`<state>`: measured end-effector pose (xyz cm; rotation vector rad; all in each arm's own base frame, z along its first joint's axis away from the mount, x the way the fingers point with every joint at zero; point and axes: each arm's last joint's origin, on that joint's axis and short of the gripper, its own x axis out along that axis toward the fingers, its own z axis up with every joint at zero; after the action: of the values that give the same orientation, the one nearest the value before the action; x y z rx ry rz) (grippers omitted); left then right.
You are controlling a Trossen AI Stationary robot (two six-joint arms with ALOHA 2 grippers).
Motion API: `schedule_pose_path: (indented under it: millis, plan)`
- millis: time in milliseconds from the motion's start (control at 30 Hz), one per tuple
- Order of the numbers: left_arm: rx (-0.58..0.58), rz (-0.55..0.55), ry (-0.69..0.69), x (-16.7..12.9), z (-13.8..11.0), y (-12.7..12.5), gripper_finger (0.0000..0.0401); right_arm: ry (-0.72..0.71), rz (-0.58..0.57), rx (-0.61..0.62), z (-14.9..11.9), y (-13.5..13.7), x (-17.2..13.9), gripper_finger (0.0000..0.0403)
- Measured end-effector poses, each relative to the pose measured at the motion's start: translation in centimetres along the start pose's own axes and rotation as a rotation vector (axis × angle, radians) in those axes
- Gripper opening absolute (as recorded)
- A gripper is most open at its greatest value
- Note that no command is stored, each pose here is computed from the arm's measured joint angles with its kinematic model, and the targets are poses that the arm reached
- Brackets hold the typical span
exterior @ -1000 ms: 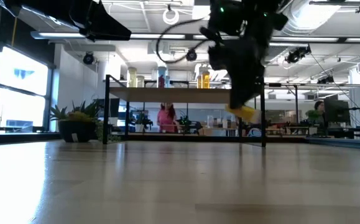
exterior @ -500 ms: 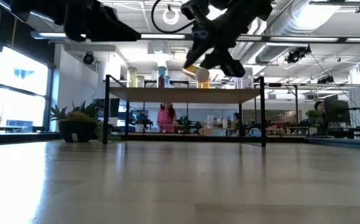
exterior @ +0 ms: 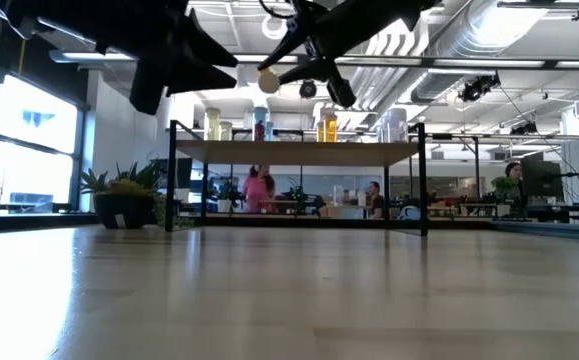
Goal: Pick and place medicine bottles onto shelf by color
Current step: Put the orange pill bottle on the shelf aligned with the other orange pill bottle
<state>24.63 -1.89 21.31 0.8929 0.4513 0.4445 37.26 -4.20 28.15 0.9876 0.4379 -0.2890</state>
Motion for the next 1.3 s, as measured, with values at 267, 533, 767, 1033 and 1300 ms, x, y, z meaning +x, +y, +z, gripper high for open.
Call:
schedule_pose_path:
  millis: [267,533,767,1033,1300]
  plan:
    - [0.102,0.169,0.066,-0.1,1.1,-0.8,0.0204,-0.199,0.037,0.035,2.1,0.2,-0.2,0.0072]
    - [0.260,0.273,0.097,0.6,1.5,-0.4,0.0204,-0.308,0.163,0.064,3.0,1.4,-0.6,0.0072]
    - [0.350,0.327,0.130,0.9,1.5,0.3,0.0204,-0.311,0.177,0.103,3.1,1.5,-0.6,0.0072]
    - [0.492,0.322,0.153,1.6,0.9,0.9,0.0204,-0.313,0.180,0.125,3.1,1.5,-0.7,0.0072]
    - [0.516,0.328,0.180,1.9,0.5,1.2,0.0204,-0.250,0.201,0.105,2.9,1.5,-0.6,0.0072]
